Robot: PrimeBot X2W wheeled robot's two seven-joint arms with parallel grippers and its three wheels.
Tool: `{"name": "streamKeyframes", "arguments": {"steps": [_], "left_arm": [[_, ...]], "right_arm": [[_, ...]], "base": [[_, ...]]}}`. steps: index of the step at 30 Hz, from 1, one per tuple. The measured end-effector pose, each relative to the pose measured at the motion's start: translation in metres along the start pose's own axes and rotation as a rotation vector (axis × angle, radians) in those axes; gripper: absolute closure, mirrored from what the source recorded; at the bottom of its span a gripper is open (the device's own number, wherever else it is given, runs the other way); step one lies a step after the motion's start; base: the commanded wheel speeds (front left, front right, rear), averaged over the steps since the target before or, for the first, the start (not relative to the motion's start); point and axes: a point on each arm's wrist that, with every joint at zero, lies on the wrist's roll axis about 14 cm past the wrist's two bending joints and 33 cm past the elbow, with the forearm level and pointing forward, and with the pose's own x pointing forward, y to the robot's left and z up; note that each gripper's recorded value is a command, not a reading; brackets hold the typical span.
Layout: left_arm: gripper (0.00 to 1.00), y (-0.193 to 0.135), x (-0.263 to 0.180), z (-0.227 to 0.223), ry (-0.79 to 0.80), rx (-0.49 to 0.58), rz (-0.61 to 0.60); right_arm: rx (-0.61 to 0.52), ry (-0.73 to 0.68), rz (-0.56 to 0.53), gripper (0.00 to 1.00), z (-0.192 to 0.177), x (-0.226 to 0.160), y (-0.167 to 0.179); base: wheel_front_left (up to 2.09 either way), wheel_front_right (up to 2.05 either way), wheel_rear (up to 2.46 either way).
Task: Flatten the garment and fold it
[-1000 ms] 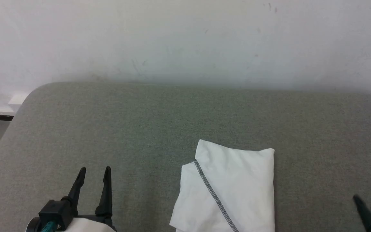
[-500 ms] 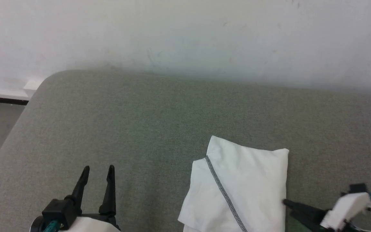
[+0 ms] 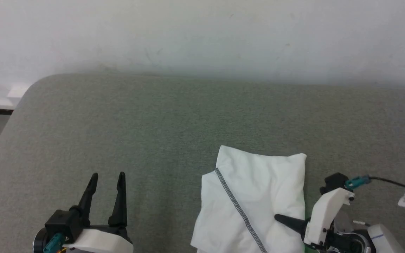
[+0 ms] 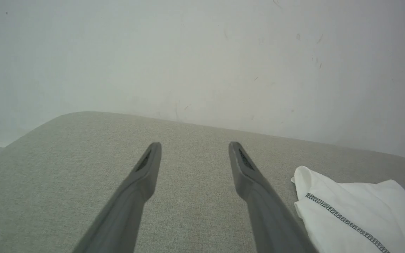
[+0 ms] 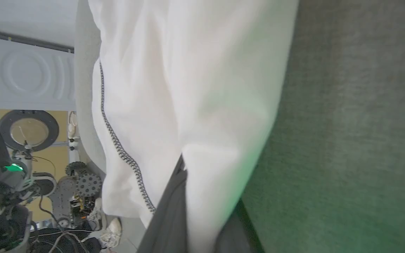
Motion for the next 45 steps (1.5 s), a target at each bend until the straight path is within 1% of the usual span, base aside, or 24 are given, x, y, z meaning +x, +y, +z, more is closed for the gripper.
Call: {"name": "streamKeyframes", "arguments": {"steps": [3, 7, 8, 10, 12, 15, 18, 23, 26, 30, 34, 37, 39, 40, 41, 42, 45], "left_arm": [[0.0, -0.009, 0.006, -0.001, 0.0, -0.005, -0.028], [0.0, -0.026, 0.014, -0.002, 0.0, -0.015, -0.078], [0.0, -0.029, 0.017, -0.002, 0.0, -0.021, -0.087], [0.0, -0.038, 0.022, -0.003, -0.001, -0.026, -0.112], [0.0, -0.047, 0.028, -0.003, -0.002, -0.031, -0.139], [0.0, -0.064, 0.039, -0.004, -0.003, -0.05, -0.185], [0.0, -0.085, 0.055, -0.005, -0.009, -0.066, -0.243], [0.0, -0.125, 0.087, -0.008, -0.029, -0.058, -0.363], [0.0, -0.145, 0.105, -0.017, -0.026, -0.031, -0.439], [0.0, -0.166, 0.127, -0.034, -0.009, -0.022, -0.515], [0.0, -0.182, 0.142, -0.056, 0.021, -0.036, -0.563], [0.0, -0.191, 0.148, -0.074, 0.046, -0.055, -0.586], [0.0, -0.196, 0.151, -0.085, 0.063, -0.067, -0.599], [0.0, -0.199, 0.152, -0.09, 0.071, -0.072, -0.604], [0.0, -0.2, 0.153, -0.095, 0.08, -0.078, -0.607], [0.0, -0.2, 0.154, -0.1, 0.09, -0.081, -0.606], [0.0, -0.196, 0.155, -0.111, 0.112, -0.087, -0.595]], "right_arm": [[-0.243, -0.004, -0.087, 1.0, 0.006, -0.011, -0.007], [-0.538, 0.0, -0.237, 1.0, 0.015, -0.037, -0.031], [-0.589, 0.001, -0.275, 1.0, 0.019, -0.045, -0.038], [-0.657, -0.009, -0.346, 1.0, 0.03, -0.062, -0.052], [-0.702, -0.019, -0.417, 1.0, 0.041, -0.08, -0.066], [-0.725, -0.045, -0.507, 1.0, 0.057, -0.106, -0.085], [-0.715, -0.055, -0.603, 1.0, 0.069, -0.132, -0.108], [-0.641, -0.081, -0.759, 1.0, 0.088, -0.173, -0.156], [-0.602, -0.097, -0.837, 1.0, 0.097, -0.19, -0.182], [-0.554, -0.118, -0.953, 1.0, 0.112, -0.213, -0.219], [-0.508, -0.138, -1.059, 1.0, 0.123, -0.234, -0.25], [-0.478, -0.177, -1.108, 1.0, 0.132, -0.24, -0.266], [-0.479, -0.22, -1.139, 1.0, 0.139, -0.246, -0.274], [-0.49, -0.249, -1.149, 0.71, 0.145, -0.248, -0.277], [-0.485, -0.267, -1.161, 0.52, 0.147, -0.249, -0.28], [-0.478, -0.272, -1.17, 0.0, 0.147, -0.249, -0.284], [-0.528, -0.317, -1.181, 0.0, 0.151, -0.247, -0.288]], "base": [[0.0, 0.0, 0.0], [0.0, 0.0, 0.0], [0.0, 0.0, 0.0], [0.0, 0.0, 0.0], [0.0, 0.0, 0.0], [0.0, 0.0, 0.0], [0.0, 0.0, 0.0], [0.0, 0.0, 0.0], [0.0, 0.0, 0.0], [0.0, 0.0, 0.0], [0.0, 0.0, 0.0], [0.0, 0.0, 0.0], [0.0, 0.0, 0.0], [0.0, 0.0, 0.0], [0.0, 0.0, 0.0], [0.0, 0.0, 0.0], [0.0, 0.0, 0.0]]}}
